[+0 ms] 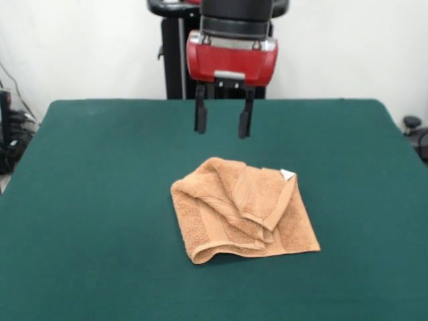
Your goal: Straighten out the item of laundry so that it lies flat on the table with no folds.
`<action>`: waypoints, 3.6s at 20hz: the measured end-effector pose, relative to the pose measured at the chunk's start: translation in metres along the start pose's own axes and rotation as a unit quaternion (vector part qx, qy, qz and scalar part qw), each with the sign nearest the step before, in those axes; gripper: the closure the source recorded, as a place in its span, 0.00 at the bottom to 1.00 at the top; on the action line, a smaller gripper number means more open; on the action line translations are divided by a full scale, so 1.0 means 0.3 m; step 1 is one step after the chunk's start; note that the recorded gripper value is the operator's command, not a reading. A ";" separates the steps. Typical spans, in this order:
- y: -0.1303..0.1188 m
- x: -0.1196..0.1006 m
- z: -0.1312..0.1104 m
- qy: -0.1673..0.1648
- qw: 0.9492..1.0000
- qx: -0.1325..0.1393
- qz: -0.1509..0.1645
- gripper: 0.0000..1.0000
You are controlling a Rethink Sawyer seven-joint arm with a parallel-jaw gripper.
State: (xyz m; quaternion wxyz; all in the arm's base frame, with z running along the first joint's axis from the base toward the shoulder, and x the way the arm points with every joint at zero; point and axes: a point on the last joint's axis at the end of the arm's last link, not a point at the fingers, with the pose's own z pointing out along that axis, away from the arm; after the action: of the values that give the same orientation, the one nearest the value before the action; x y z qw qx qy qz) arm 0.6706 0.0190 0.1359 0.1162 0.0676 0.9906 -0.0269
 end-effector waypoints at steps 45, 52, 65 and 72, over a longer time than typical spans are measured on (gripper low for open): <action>0.111 -0.119 0.289 0.132 0.990 -0.053 -0.012 0.00; 0.113 -0.115 0.297 0.133 0.990 -0.054 -0.012 0.00; 0.114 -0.122 0.293 0.134 0.989 -0.054 -0.013 0.00; 0.148 -0.137 0.297 0.141 0.988 -0.055 -0.021 0.00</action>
State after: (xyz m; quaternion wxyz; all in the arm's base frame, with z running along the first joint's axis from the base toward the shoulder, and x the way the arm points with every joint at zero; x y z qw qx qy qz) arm 0.7365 0.0515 0.0572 -0.0222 0.0430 0.9982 0.0354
